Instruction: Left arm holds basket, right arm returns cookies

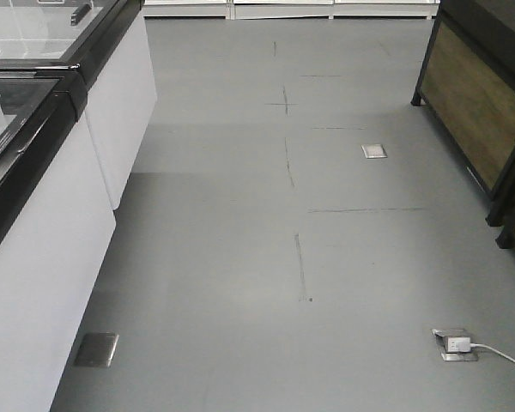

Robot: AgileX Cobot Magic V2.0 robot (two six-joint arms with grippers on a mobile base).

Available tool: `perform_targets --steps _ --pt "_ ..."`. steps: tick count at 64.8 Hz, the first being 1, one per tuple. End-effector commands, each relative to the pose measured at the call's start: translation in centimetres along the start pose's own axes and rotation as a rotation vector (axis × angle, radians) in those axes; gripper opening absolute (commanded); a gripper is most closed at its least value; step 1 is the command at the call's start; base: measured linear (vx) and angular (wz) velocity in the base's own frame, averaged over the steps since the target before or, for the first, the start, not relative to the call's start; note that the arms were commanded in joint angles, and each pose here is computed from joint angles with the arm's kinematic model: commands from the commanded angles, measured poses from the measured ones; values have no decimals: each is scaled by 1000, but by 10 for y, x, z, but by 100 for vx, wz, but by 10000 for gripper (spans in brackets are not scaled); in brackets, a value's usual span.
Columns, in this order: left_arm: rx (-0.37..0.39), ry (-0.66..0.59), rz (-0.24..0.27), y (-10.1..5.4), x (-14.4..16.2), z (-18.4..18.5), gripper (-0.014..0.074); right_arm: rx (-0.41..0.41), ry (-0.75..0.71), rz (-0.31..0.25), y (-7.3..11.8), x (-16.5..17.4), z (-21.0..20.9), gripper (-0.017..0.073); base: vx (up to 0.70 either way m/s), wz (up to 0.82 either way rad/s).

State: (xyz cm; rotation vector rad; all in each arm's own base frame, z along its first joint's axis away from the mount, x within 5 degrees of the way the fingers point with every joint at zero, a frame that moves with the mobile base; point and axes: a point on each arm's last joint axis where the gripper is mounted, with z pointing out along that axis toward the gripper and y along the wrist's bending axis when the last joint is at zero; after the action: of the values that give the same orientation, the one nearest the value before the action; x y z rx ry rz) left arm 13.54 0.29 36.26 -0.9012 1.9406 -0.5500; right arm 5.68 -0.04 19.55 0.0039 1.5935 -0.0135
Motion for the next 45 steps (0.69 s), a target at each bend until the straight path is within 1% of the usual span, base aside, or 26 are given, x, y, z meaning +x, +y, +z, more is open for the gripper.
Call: perform_targets --steps 1,6,13,24,29,33,41,45 --pt "4 -122 -29 -10 -22 -16 444 5 -87 -1 0 -8 -1 -8 0 0" --pt "-2 -166 -63 -12 -30 -22 444 5 -87 -1 0 -8 -1 -8 0 0" --pt "0 -221 -86 -13 -38 -28 444 5 -87 -1 0 -8 -1 -8 0 0" --pt "-55 -269 -128 -11 -54 -27 444 5 -87 -1 0 -8 -1 -8 0 0" --pt "-77 -269 -171 -10 -60 -23 444 5 -87 -1 0 -8 -1 -8 0 0" --pt "-79 -269 -212 -10 -67 -20 444 5 -87 -1 0 -8 -1 -8 0 0" --pt "-94 -293 -272 -10 -83 -17 444 5 -87 -1 0 -8 -1 -8 0 0" --pt "-104 -315 -291 -9 -91 -17 444 5 -87 -1 0 -8 -1 -8 0 0"
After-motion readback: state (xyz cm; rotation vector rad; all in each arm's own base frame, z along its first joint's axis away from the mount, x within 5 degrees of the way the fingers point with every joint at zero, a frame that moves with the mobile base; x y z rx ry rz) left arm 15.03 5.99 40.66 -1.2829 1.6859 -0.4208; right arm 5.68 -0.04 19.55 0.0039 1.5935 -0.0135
